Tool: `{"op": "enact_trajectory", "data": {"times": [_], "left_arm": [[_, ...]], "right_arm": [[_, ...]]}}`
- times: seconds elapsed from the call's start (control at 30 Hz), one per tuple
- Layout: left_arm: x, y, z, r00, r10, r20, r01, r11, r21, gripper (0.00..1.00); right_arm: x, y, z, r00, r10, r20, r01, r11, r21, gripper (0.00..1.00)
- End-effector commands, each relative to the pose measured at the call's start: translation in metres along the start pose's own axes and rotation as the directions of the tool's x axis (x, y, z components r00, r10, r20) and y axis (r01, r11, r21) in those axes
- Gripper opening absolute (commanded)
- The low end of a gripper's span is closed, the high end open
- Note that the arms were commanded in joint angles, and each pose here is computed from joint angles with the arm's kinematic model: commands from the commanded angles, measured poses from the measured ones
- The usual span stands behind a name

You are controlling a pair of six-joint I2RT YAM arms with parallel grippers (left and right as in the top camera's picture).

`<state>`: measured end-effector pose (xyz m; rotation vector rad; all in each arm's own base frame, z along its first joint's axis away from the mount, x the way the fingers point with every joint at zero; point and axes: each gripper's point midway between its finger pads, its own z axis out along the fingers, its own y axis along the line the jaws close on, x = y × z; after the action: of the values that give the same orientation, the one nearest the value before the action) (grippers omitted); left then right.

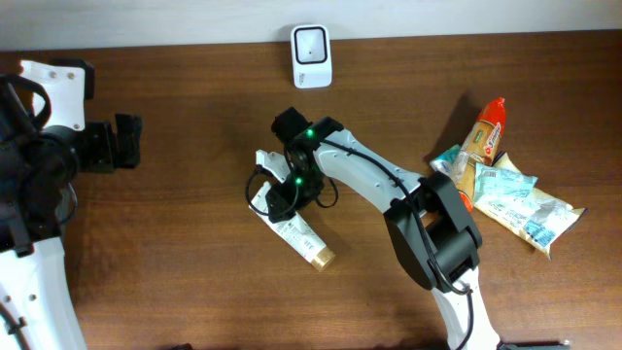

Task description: Scan the item barcode

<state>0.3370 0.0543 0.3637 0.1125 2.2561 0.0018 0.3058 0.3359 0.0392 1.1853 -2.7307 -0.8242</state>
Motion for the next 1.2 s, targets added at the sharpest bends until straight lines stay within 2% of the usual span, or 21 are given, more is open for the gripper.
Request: {"op": "enact_trajectory", "data": {"times": [0.0,0.13,0.3,0.5,0.57,0.63,0.67,0.7,0.8,0.83,0.93,1.17], "left_arm": [[-0.003,-0.001,-0.004,1.000,0.017,0.014,-0.017,1.000,0.006,0.99],[-0.003,-0.001,-0.004,1.000,0.017,0.014,-0.017,1.000,0.005,0.99],[-0.003,-0.001,-0.004,1.000,0.017,0.014,-0.017,1.000,0.005,0.99],[-0.003,-0.001,-0.004,1.000,0.017,0.014,-0.017,1.000,0.006,0.99],[-0.003,-0.001,-0.004,1.000,0.017,0.014,-0.017,1.000,0.006,0.99],[-0.003,-0.001,-0.004,1.000,0.017,0.014,-0.017,1.000,0.006,0.99],[-0.003,-0.001,-0.004,1.000,0.017,0.014,-0.017,1.000,0.006,0.99],[-0.003,-0.001,-0.004,1.000,0.017,0.014,-0.017,1.000,0.006,0.99],[-0.003,-0.001,-0.004,1.000,0.017,0.014,-0.017,1.000,0.006,0.99],[-0.003,-0.001,-0.004,1.000,0.017,0.014,-0.017,1.000,0.006,0.99],[-0.003,-0.001,-0.004,1.000,0.017,0.014,-0.017,1.000,0.005,0.99],[-0.003,-0.001,-0.004,1.000,0.017,0.014,-0.017,1.000,0.006,0.99]], "right_arm": [[-0.017,0.009,-0.036,0.996,-0.064,0.066,0.063,0.998,0.017,0.59],[-0.016,0.019,-0.068,0.999,-0.044,0.030,0.042,0.997,0.058,0.60],[0.029,0.042,-0.052,0.985,0.057,-0.162,-0.053,0.998,0.028,0.59],[0.111,0.059,0.004,0.875,0.225,-0.428,-0.208,0.974,0.088,0.52],[0.131,0.031,0.007,0.833,0.338,-0.439,-0.253,0.937,0.241,0.52],[0.137,-0.022,-0.012,0.823,0.426,-0.375,-0.235,0.858,0.458,0.48],[0.134,-0.046,-0.021,0.830,0.454,-0.324,-0.247,0.819,0.518,0.48],[0.127,-0.072,-0.030,0.843,0.472,-0.259,-0.273,0.789,0.550,0.48],[0.094,-0.116,-0.043,0.911,0.394,-0.122,-0.279,0.807,0.521,0.48],[0.077,-0.123,-0.051,0.922,0.383,-0.057,-0.307,0.811,0.498,0.48],[0.030,-0.090,-0.052,0.953,0.300,0.038,-0.301,0.928,0.221,0.49],[-0.004,-0.058,-0.049,0.959,0.253,0.127,-0.255,0.967,-0.004,0.49]]}}
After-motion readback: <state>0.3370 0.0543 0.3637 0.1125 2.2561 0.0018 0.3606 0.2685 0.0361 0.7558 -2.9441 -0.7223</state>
